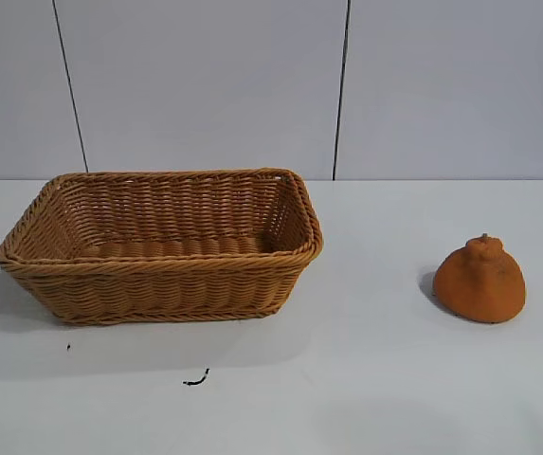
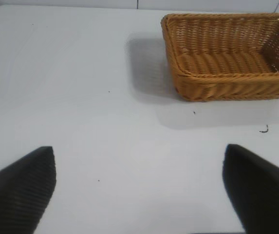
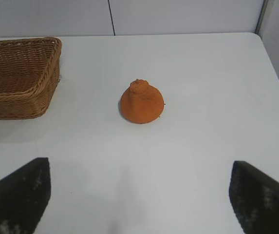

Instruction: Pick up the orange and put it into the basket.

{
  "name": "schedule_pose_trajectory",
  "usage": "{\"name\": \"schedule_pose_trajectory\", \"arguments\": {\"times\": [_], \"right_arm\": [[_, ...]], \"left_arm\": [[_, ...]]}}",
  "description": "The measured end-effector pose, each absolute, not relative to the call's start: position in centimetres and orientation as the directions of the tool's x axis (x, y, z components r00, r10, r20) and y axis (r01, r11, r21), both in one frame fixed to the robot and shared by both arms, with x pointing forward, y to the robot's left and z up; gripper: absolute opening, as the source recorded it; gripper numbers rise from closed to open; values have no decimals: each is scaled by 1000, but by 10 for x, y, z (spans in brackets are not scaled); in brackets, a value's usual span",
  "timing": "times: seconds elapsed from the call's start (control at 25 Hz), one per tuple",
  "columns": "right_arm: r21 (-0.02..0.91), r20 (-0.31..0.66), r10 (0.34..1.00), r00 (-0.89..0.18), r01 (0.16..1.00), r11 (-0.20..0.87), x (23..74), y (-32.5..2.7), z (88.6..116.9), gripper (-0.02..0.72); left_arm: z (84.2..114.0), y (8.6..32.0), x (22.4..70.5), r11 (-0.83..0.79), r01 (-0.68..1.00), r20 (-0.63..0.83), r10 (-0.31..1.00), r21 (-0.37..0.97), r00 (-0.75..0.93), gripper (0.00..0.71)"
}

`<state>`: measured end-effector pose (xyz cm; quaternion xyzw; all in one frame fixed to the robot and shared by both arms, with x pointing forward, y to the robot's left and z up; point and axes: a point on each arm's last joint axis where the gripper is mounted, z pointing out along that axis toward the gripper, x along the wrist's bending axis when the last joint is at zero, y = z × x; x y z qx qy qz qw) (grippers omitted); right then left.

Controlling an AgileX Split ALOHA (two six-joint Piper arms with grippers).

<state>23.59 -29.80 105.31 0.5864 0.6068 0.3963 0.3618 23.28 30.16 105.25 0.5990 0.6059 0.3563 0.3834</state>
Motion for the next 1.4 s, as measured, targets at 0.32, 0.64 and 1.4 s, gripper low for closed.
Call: {"name": "schedule_pose_trajectory", "arguments": {"times": [0.32,0.64,1.4], "right_arm": [[906,18,999,-46,424,3,236,-299,1053,682],[848,38,999,-11,529,-26,266,-299,1072,682],[410,25,1000,-10,912,-1,559,-281,1068,682]], "left_arm": [[1053,302,233,28,453,-38,999,891,12,666],[1053,302,233,28,453,-38,999,891,12,666],[1052,302,233,28,453,-38,999,891,12,666]]}}
